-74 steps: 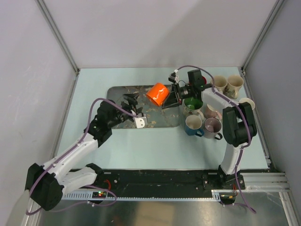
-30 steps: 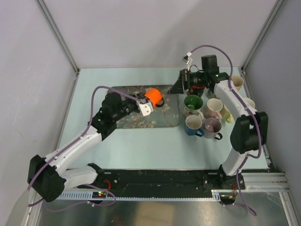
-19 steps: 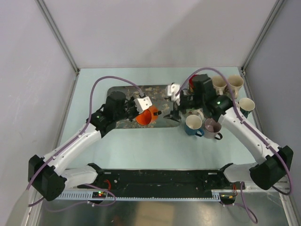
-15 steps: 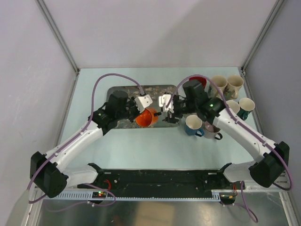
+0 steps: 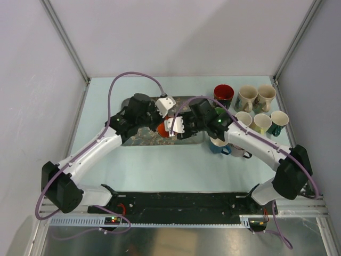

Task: Turn the mug right side up
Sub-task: Turn over the cup on the tray, then place the cup at the center of the board.

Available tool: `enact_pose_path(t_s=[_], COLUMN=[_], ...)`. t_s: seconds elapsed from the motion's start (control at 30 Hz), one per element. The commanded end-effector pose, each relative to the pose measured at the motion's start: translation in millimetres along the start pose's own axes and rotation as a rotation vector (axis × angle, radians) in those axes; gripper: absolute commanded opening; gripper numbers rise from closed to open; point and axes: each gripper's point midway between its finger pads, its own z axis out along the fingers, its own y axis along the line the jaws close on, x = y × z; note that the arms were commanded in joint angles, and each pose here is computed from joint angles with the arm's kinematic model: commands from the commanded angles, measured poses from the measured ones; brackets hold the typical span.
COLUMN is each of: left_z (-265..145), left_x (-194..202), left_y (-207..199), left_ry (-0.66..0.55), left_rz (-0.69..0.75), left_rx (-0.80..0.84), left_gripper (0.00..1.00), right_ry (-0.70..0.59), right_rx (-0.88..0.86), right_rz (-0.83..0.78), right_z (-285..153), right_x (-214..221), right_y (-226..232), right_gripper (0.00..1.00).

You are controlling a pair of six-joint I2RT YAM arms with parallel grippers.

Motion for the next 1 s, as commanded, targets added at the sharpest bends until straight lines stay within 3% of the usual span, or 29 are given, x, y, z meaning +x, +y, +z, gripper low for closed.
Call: enact_pose_path(t_s=[0.0,0.1,0.23,0.3,0.37,0.4,0.47,0.53,0.67,0.97], left_z=[-3.2,-2.5,-2.8,-4.0,-7.0,-9.5,-16.7,-26.2,-45.3,-46.4], left_x=[-46.5,-49.3,-53.0,-53.2,-51.8,-50.9,-48.2,-46.8,-45.2,-31.6], left_y=[10.7,11.9,15.3,17.4,22.0,24.4,32.9,38.8,47.1,54.0], left_ry=[-0.115,-0.116,-0.119,-0.116,-0.11,-0.107,-0.105,-0.116,-0.147,-0.139], left_rz=[-0.023,-0.024,-0.046,-0.053,-0.062,-0.071,-0.098,-0.119,-0.155,-0.194], left_rx=[-0.033,-0.034,-0.05,-0.064,-0.092,-0.111,-0.165,-0.193,-0.233,-0.266], left_gripper=[0.0,0.0,0.0,0.01,0.25,0.44,0.69,0.81,0.89,0.91], right_ry=[-0.024,-0.015,-0.019,-0.026,-0.03,-0.035,-0.042,-0.055,-0.092,-0.082], right_rx=[0.068,0.043,0.025,0.028,0.037,0.045,0.053,0.057,0.083,0.3], right_rz=[-0.114,-0.136,-0.135,-0.114,-0.07,-0.05,-0.006,0.044,0.196,0.617], right_z=[1.4,0.5,2.5,4.6,5.4,4.1,0.0,-7.9,-37.7,-155.0], right_x=[-20.9,-20.5,-21.4,-22.1,-21.5,-21.2,-18.5,-15.3,-8.0,65.2], right_y=[-29.0,-26.5,-24.7,-25.3,-26.3,-27.9,-28.1,-27.1,-29.9,-12.8], right_gripper=[0.53,0.4,0.08,0.02,0.01,0.0,0.0,0.0,0.0,0.0])
